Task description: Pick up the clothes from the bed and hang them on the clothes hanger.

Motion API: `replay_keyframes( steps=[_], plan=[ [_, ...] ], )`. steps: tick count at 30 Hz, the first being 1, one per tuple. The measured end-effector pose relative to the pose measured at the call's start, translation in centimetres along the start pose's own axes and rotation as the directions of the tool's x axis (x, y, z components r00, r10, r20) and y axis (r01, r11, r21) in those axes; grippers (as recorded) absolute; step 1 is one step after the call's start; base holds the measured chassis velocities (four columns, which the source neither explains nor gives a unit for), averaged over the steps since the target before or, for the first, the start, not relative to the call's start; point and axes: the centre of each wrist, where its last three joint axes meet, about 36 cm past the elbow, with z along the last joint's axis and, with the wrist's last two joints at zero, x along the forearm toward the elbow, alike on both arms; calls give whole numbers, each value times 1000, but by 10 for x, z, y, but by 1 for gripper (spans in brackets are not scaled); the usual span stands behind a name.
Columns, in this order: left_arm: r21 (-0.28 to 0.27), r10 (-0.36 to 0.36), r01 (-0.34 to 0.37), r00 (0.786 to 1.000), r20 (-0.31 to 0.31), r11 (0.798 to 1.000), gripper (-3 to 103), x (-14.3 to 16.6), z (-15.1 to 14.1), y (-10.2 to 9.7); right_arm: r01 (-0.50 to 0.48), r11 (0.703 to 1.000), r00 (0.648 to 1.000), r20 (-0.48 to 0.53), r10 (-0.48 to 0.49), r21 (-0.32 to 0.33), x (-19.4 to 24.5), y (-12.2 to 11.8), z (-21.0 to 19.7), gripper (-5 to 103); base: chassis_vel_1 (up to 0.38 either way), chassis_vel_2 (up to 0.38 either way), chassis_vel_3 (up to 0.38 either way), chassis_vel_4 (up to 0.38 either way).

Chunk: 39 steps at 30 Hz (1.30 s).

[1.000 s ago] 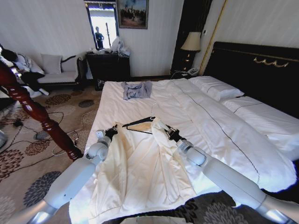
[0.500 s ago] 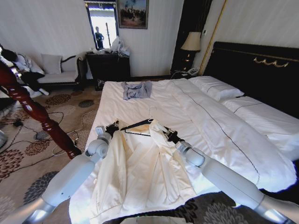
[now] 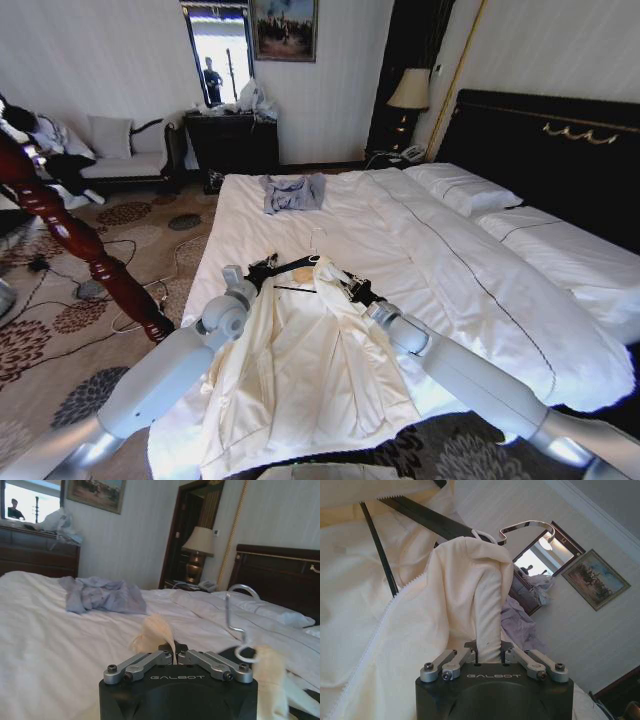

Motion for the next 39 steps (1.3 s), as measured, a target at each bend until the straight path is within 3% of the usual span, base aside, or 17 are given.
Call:
replay_keyframes(
  steps=[12,21,27,29,32,34,37,39],
  plan=[
    [-41,131,-131,991,-16,990,1,3,1,-42,8,1000,1000,11,-8,-4,-17,2,-15,19,0,0,0,0],
    [-79,143,-146,989,-45,986,1,11,12,-40,-22,1000,1000,22,22,-4,-22,-4,-22,19,0,0,0,0],
    [-132,110,-115,993,-44,985,-2,19,20,-30,-89,996,995,46,88,30,-25,-16,-30,19,0,0,0,0],
    [-148,106,-109,994,-28,983,3,19,20,-29,-101,994,993,58,98,48,-26,-19,-32,19,0,0,0,0],
    [-160,124,-118,992,29,980,20,18,6,-34,-131,988,989,85,124,76,-30,-30,-33,19,0,0,0,0],
    [-156,129,-122,991,36,980,20,19,2,-34,-137,988,988,87,130,77,-31,-30,-33,19,0,0,0,0],
    [-153,164,-156,986,41,976,36,29,-11,-37,-180,980,980,100,171,80,-35,-33,-38,19,0,0,0,0],
    [-156,172,-163,984,43,974,36,32,-13,-38,-194,978,977,104,185,81,-36,-34,-39,19,0,0,0,0]
  ],
)
